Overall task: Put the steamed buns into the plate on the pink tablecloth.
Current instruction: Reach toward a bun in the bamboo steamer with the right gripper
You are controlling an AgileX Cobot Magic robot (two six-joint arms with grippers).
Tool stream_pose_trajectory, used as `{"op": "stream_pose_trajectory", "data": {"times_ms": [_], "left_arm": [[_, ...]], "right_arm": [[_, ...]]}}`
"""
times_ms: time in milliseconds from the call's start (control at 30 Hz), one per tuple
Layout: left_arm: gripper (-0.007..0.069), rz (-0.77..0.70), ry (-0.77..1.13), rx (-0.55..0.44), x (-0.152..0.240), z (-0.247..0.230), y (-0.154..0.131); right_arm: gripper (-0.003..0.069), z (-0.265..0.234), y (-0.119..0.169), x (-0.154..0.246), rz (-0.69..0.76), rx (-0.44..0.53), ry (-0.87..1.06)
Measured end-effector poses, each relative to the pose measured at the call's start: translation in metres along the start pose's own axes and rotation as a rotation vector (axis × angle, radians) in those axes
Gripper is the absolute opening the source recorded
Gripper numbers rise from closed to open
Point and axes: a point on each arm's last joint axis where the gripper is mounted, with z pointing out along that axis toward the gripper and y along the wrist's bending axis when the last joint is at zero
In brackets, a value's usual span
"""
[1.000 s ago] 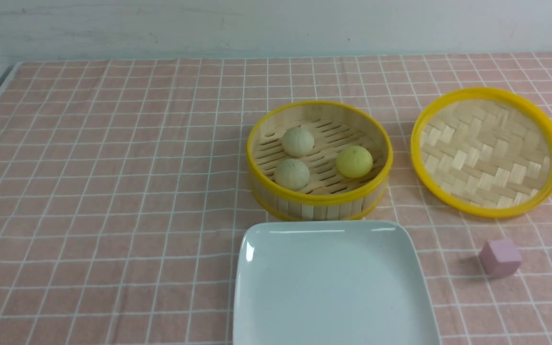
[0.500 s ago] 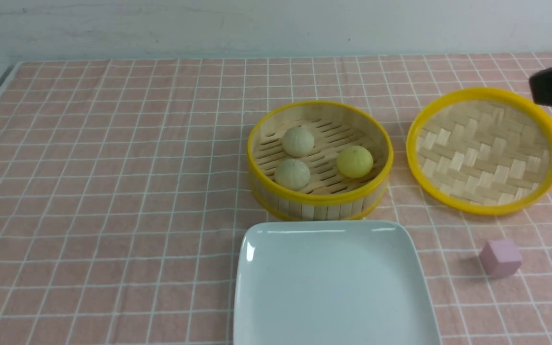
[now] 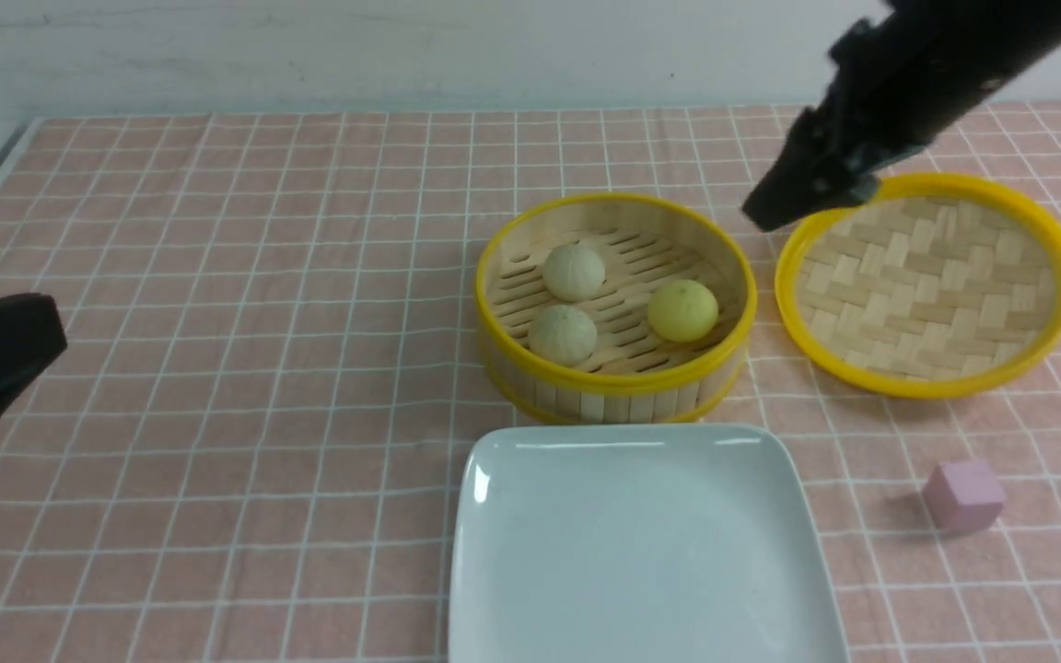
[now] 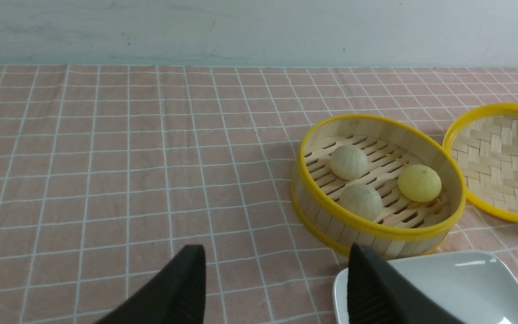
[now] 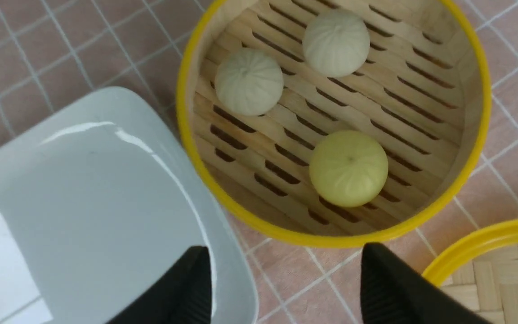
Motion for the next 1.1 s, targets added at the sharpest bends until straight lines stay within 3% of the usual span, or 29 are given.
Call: {"op": "stream_pose_trajectory", "data": {"times_ms": [233,400,867,1100], "left_arm": [[0.0438,-0.012,0.005,0.013,0.0,0.002,0.0],[0.0438,-0.014,0.005,0.015,0.0,0.002,-0.001],[0.0438,-0.013,0.005,0.015,0.0,0.002,-0.001],[0.0438,-0.013,0.004,0.014,0.0,0.002,-0.001]], "right_arm": [[0.0442,0.095,-0.045,-0.011,0.085,0.043,0.153],[0.0442,0.127,-0.058,-0.011,0.107,0.045,0.161],[0.0442,0.129,-0.058,-0.015,0.169,0.026,0.138],[0.0442,0.094,-0.05,-0.029,0.174,0.052,0.075]]}}
